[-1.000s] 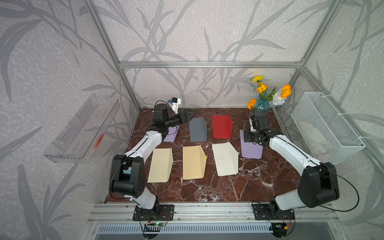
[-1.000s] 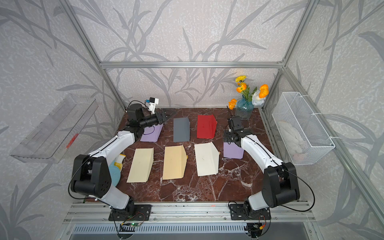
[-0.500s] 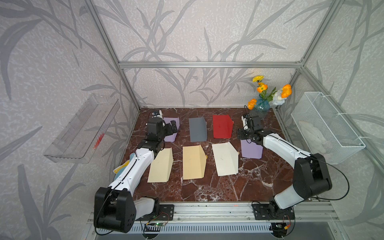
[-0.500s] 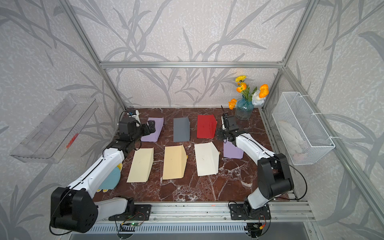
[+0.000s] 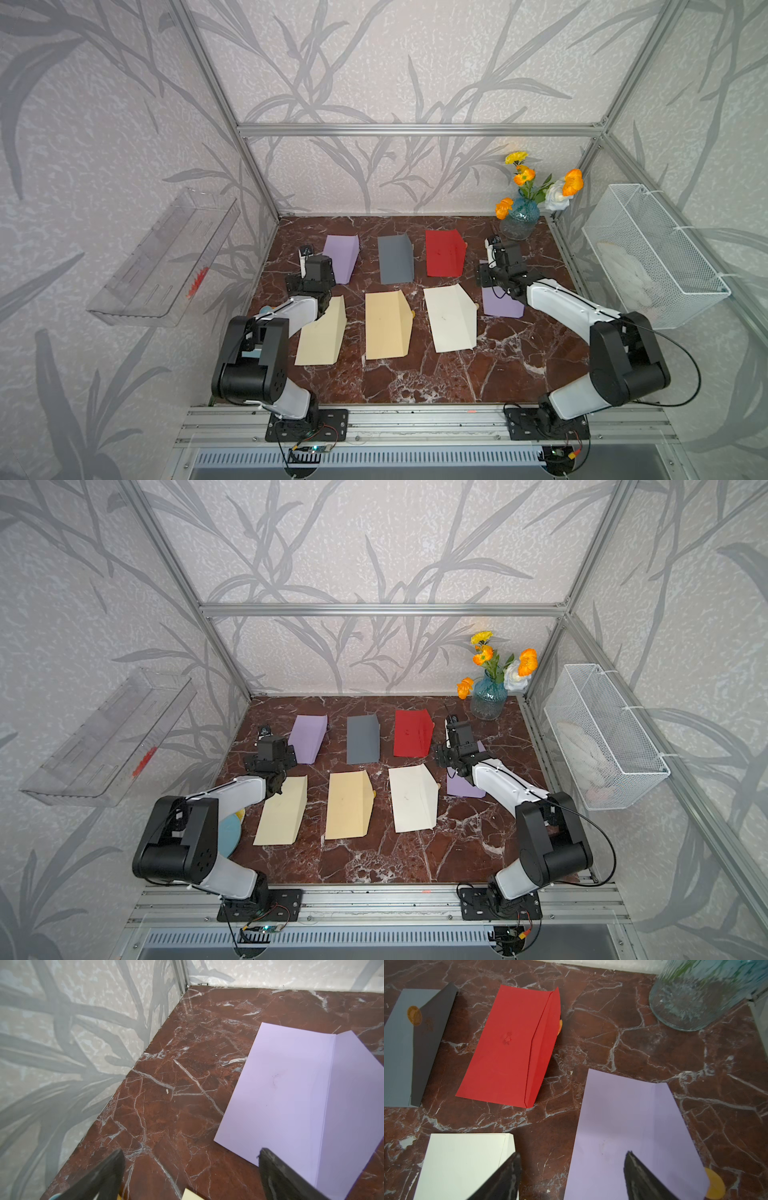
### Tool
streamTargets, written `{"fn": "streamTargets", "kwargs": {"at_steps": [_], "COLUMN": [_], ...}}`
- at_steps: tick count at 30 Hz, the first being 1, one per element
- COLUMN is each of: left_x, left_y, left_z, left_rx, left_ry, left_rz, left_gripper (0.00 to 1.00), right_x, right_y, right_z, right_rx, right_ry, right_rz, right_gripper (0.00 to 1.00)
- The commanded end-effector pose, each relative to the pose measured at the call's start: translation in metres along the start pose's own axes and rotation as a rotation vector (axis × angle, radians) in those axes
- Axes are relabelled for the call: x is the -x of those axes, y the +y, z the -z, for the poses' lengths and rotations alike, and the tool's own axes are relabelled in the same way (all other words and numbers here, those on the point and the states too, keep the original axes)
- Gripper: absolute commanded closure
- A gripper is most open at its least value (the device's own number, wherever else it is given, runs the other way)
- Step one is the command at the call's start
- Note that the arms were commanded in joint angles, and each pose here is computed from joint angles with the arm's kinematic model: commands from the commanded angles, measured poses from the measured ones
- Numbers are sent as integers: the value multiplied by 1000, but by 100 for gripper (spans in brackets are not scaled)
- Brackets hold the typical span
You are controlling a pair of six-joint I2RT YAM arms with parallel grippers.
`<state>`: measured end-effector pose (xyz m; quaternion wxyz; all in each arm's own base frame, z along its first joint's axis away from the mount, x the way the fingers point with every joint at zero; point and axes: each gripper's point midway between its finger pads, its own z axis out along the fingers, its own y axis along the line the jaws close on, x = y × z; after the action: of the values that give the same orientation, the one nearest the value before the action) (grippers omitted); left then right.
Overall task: Open the envelope
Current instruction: Reset both arms
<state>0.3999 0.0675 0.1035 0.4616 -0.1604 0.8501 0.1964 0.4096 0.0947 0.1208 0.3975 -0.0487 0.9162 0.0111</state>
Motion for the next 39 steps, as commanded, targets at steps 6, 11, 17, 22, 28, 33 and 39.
{"fn": "streamTargets", "kwargs": {"at_steps": [6,11,17,22,28,33,39], "left_x": [-4,-15,-11,-13,-14,-14,-14], "left_y": [7,0,2,1,1,1,1], "left_z": [9,13,12,12,12,12,12], "left_rx": [-27,-122,-119,-121,-122,-123,-123], "left_ry": [-138,-212,-255,-228,-202,-201,-200], "left_rz": [54,76,88,86,80,80,79], "left_gripper": [0,0,0,0,0,0,0], "right_x": [10,0,-15,-21,-27,-31,-35], "right_y": [-29,-51,-56,-40,-51,-58,-61], "right_z": [17,25,12,-5,1,-6,-8], "right_rx": [-153,-263,-283,-182,-130,-98,-81], "right_ry": [-199,-280,-238,-301,-374,-352,-403], "right_rz": [33,58,140,198,118,68,49], "right_gripper": [22,22,23,25,24,22,16]}}
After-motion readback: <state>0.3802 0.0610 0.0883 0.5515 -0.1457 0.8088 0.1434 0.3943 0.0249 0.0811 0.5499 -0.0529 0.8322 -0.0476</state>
